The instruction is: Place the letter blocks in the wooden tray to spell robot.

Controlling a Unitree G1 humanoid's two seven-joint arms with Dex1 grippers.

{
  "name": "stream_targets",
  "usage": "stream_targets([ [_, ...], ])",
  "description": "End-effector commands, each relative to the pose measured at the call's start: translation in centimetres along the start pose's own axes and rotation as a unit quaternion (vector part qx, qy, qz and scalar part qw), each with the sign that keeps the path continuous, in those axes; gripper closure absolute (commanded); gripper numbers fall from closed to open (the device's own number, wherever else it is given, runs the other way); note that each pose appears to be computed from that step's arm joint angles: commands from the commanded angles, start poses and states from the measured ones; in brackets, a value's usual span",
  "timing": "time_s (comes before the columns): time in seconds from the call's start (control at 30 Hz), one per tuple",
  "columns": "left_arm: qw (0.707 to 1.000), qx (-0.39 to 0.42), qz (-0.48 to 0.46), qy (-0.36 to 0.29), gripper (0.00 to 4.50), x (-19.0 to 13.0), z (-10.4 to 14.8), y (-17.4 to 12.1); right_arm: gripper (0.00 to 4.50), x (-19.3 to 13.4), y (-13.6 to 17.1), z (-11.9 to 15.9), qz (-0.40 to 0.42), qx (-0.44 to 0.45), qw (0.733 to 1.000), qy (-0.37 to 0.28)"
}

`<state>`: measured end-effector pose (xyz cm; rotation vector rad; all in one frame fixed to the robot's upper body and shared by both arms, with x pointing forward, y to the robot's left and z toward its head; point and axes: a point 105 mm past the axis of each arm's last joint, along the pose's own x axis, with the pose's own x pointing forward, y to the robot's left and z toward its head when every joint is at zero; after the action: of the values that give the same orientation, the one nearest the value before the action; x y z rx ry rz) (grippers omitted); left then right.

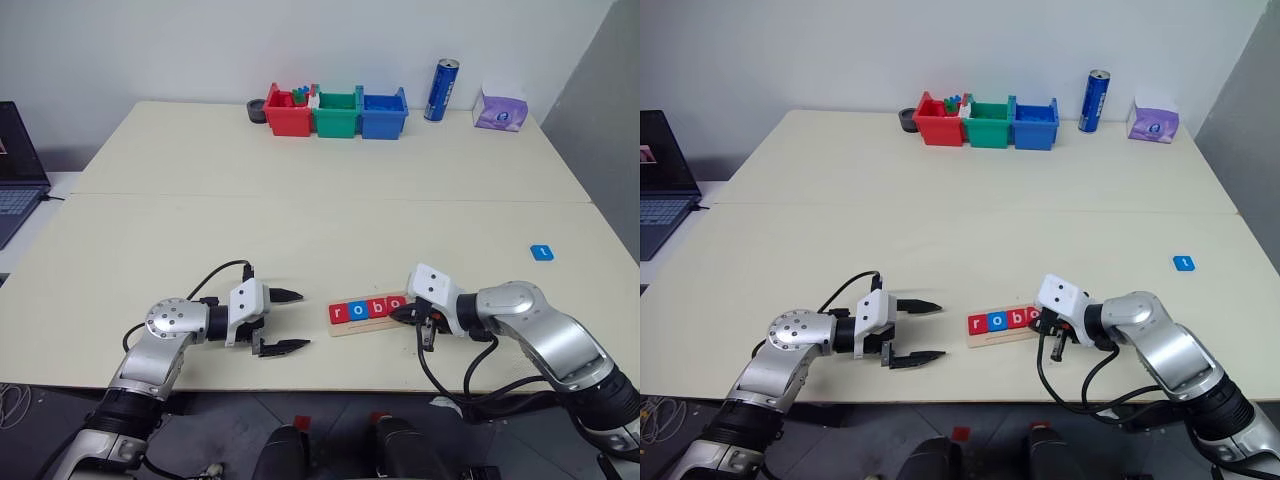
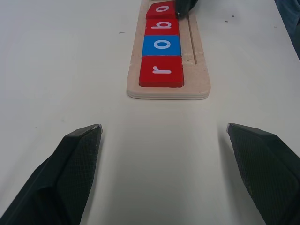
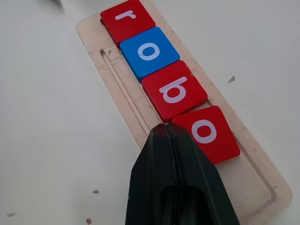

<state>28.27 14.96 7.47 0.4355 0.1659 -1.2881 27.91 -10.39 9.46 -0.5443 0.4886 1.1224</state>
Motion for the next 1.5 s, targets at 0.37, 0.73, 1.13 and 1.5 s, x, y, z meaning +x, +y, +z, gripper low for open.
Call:
stream_targets([
  [0.37,1.0,0.019,0.0,-0.006,0.0,-0.1,0.9,0.1,4.48,-2.7,-3.4,0.1,-0.061,-0.06,0.996,0.021],
  [0.73,1.0,0.021,0.003,-0.004,0.0,-0.3,0.9,0.3,4.48,-1.7,-3.2,-1.3,-0.028,-0.094,0.994,0.048],
  [1.13,1.0,0.022,0.005,-0.003,0.0,-0.4,0.9,0.3,4.48,-1.9,-2.0,-0.9,0.003,-0.098,0.994,0.05],
  [1.5,1.0,0.023,0.005,-0.004,0.0,-0.3,1.1,0.4,4.48,-1.7,-2.8,0.0,-0.018,-0.108,0.993,0.039],
])
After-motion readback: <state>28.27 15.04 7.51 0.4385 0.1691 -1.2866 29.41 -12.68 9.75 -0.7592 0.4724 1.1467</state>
